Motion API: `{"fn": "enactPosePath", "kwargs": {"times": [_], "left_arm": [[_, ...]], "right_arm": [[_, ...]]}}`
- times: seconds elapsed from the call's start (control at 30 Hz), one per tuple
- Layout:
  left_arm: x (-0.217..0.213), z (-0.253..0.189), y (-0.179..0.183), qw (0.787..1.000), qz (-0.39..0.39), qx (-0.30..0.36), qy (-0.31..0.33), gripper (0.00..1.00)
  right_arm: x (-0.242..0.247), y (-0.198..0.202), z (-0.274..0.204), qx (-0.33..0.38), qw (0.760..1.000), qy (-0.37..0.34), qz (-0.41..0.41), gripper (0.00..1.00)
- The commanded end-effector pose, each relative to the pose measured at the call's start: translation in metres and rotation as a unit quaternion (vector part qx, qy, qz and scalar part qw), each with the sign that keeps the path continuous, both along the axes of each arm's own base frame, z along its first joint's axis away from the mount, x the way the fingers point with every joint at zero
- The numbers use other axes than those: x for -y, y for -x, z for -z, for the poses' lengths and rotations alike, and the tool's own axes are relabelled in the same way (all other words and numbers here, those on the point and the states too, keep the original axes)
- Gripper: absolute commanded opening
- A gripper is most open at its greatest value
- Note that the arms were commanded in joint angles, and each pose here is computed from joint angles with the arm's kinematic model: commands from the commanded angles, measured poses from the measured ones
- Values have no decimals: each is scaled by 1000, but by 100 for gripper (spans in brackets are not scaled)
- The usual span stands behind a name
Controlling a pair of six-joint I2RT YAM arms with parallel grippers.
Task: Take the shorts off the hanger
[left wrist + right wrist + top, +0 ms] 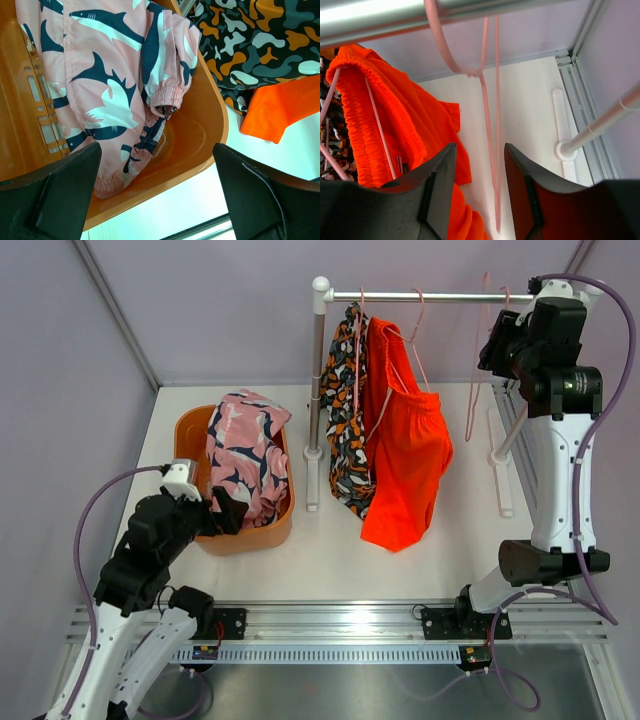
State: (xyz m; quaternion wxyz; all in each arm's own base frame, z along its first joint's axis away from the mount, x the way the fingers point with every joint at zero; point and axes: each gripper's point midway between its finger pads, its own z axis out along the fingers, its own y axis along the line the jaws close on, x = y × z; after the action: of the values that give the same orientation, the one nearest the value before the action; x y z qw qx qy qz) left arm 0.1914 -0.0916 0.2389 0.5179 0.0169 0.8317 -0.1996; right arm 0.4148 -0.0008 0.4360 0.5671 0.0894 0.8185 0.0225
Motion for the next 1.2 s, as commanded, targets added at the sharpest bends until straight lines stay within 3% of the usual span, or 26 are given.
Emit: {"fn": "enactPosePath", "kwargs": {"times": [0.0,0.1,0.23,0.37,0.6,0.73,0.93,1.17], "left_arm": [[0,-12,-3,999,-1,38,9,99],[-2,-10,-5,999,-7,44,10,99],[-2,-12,-3,999,-7,50,12,99],[-3,-13,-2,998,-7,55,14,99],[0,-14,-2,998,0,59,15,99],[5,-14,0,998,18,61,19,99],[10,-13,0,998,29,57,21,99],[11,-13,0,998,31,59,22,99]], "right_arm": [[12,35,-29,33,999,-4,35,52],[-1,60,-43,49,999,-23,4,59],[-49,87,-50,47,993,-50,-97,59],[-89,95,-46,40,988,-41,-143,60],[-123,55,-28,45,984,-28,-169,60],[-126,27,-43,104,981,-22,-161,61],[-131,-7,-45,139,979,-13,-148,63],[-137,-46,-27,126,983,1,-134,64]]}}
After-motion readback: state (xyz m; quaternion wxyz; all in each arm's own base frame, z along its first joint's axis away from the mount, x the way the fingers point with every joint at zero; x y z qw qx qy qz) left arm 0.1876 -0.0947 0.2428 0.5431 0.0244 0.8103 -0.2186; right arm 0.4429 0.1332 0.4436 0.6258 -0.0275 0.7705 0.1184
